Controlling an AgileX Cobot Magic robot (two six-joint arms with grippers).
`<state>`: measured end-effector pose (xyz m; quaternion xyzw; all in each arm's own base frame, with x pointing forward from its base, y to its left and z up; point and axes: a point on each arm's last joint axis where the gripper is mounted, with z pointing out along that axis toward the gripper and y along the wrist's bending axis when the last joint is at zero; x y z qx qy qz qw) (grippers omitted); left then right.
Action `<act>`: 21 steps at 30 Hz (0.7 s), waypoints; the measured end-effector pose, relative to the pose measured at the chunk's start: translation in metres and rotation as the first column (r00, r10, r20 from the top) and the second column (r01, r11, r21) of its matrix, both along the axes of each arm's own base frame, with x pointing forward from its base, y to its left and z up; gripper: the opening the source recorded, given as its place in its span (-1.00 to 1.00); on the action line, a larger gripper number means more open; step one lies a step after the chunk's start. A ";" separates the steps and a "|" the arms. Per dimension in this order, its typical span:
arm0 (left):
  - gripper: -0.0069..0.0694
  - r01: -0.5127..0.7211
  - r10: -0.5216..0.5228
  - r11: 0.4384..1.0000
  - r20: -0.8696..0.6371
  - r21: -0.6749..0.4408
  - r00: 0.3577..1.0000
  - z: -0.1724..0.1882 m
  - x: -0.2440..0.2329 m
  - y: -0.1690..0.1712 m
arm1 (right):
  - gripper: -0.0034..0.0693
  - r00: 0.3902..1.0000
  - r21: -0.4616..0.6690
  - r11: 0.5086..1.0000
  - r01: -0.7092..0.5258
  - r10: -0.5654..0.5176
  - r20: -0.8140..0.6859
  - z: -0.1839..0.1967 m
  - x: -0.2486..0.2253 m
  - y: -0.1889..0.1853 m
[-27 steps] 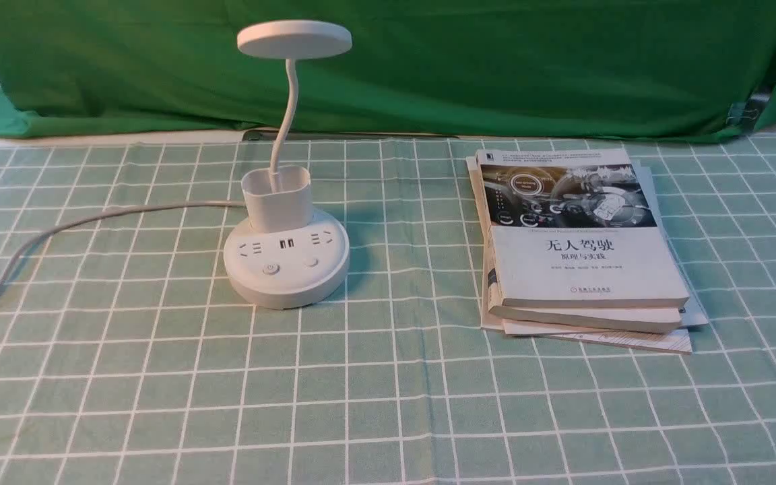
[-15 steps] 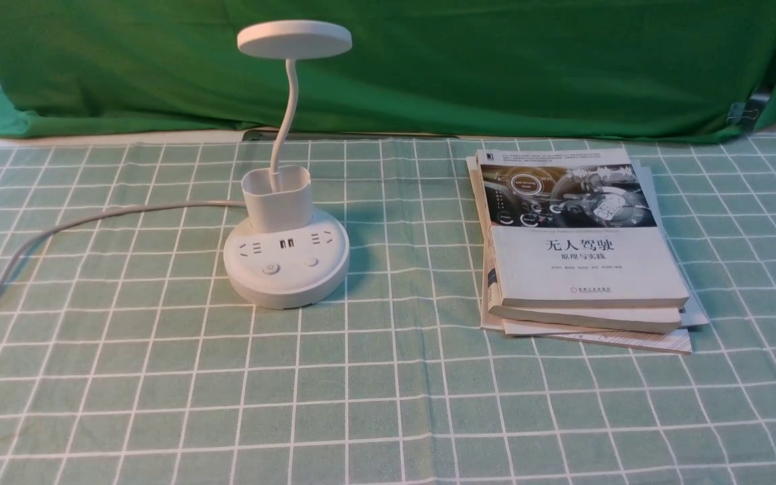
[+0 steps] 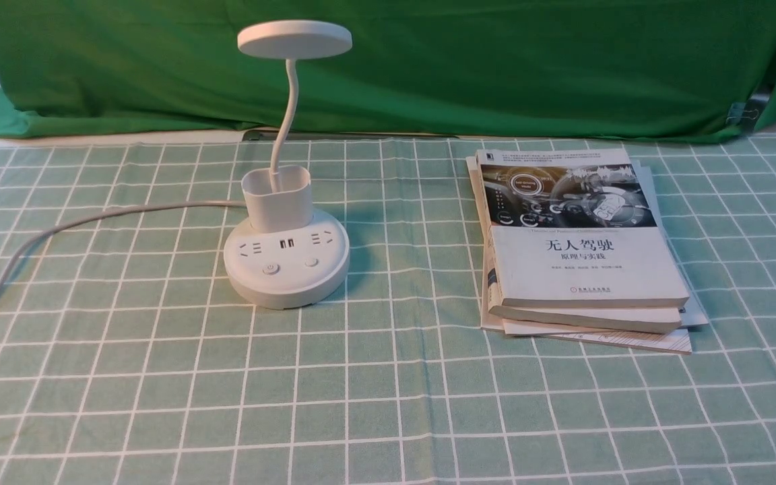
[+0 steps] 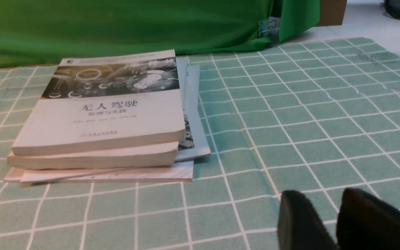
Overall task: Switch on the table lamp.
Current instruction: 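Press the power button on the lamp base to turn the lamp on with the left gripper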
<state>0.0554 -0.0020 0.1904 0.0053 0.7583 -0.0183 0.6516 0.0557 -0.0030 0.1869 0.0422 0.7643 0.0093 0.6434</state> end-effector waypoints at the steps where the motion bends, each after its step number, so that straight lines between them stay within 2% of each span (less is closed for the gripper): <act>1: -0.76 0.000 0.000 1.000 0.000 0.002 1.000 0.000 0.000 0.000 | -0.25 1.000 0.000 1.000 0.000 0.000 0.000 0.000 0.000 0.000; 5: -0.76 0.003 -0.005 0.999 0.038 0.051 0.999 0.003 0.000 0.000 | -0.25 1.000 0.000 1.000 0.000 0.000 0.000 0.000 0.000 0.000; 8: -0.76 -0.001 -0.007 0.999 0.168 0.049 0.986 0.015 0.001 0.000 | -0.25 1.000 0.001 1.000 0.000 0.000 -0.001 0.000 0.000 0.000; 10: -0.76 -0.007 -0.005 0.999 0.333 0.033 0.943 0.031 -0.001 0.000 | -0.25 1.000 0.001 1.000 0.000 0.000 -0.001 0.000 0.000 0.000; 11: -0.76 -0.007 -0.005 0.999 0.333 0.033 0.943 0.031 -0.001 0.000 | -0.25 1.000 0.001 1.000 0.000 0.000 -0.001 0.000 0.000 0.000; 12: -0.76 -0.010 -0.003 1.000 0.453 0.026 0.892 0.042 -0.004 0.000 | -0.25 1.000 0.001 1.000 0.000 0.000 -0.001 0.000 0.000 0.000; 15: -0.76 -0.014 0.002 1.000 0.653 0.012 0.758 0.062 -0.013 0.000 | -0.25 1.000 0.001 1.000 0.000 0.000 -0.001 0.000 0.000 0.000; 17: -0.76 0.013 0.013 1.000 0.771 -0.028 0.636 0.074 -0.022 0.001 | -0.25 1.000 0.001 1.000 0.000 0.000 -0.001 0.000 0.000 0.000; 18: -0.76 0.039 0.020 0.998 0.826 -0.051 0.564 0.080 -0.028 0.001 | -0.25 1.000 0.001 1.000 0.000 0.000 -0.001 0.000 0.000 0.000; 19: -0.76 0.045 0.022 0.997 0.845 -0.055 0.534 0.083 -0.031 0.001 | -0.25 1.000 0.001 1.000 0.000 0.000 -0.001 0.000 0.000 0.000; 21: -0.76 0.112 0.037 0.990 0.910 -0.091 0.413 0.091 -0.041 0.001 | -0.25 1.000 0.002 1.000 0.000 0.000 0.000 0.000 0.000 0.000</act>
